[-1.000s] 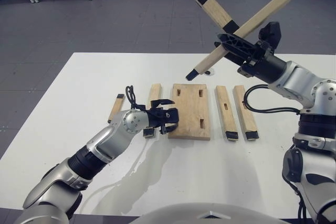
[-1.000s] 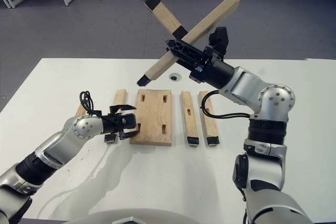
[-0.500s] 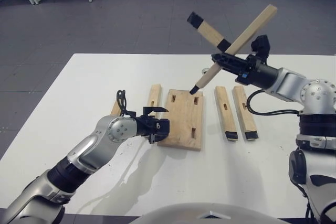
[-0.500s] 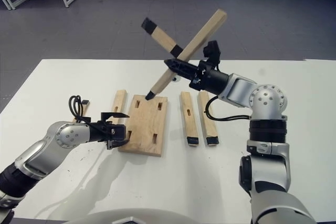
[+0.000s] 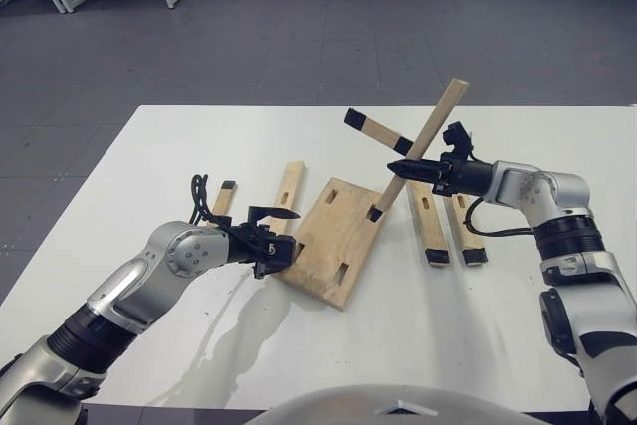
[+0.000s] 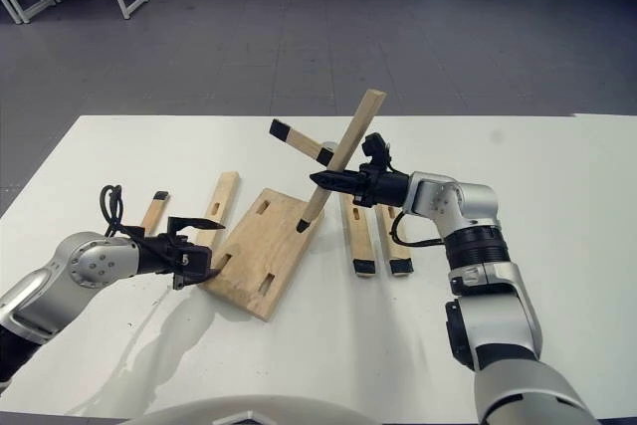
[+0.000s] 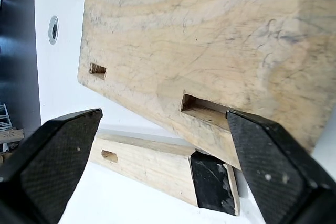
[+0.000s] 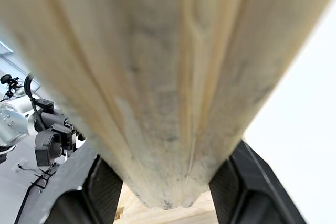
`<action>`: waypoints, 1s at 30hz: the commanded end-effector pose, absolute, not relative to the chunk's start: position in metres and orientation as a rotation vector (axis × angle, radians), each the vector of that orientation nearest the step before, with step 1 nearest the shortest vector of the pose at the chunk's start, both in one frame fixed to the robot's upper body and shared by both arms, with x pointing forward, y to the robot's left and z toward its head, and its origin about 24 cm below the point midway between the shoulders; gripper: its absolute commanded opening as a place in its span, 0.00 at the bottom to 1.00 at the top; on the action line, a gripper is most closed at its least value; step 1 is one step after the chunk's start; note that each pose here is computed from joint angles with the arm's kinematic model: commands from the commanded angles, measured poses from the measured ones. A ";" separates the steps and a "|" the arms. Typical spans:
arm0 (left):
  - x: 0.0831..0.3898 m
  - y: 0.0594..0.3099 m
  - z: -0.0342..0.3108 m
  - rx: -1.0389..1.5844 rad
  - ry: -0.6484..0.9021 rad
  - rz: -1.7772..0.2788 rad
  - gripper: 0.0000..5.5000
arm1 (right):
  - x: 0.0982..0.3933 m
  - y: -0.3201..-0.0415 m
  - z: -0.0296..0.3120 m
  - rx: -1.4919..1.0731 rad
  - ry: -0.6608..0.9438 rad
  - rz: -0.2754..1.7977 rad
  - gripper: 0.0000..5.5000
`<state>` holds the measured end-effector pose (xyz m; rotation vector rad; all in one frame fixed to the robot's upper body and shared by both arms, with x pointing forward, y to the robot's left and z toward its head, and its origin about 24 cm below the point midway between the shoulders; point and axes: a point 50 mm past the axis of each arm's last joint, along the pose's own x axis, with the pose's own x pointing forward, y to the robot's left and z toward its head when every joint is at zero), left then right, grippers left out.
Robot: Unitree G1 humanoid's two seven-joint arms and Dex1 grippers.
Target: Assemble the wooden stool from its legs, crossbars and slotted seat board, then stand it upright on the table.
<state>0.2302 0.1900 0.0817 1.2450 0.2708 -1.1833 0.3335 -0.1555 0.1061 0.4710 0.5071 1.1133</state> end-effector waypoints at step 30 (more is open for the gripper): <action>0.213 0.205 0.045 1.204 0.481 -1.284 0.80 | 0.286 -0.118 0.012 -0.033 0.677 1.222 0.37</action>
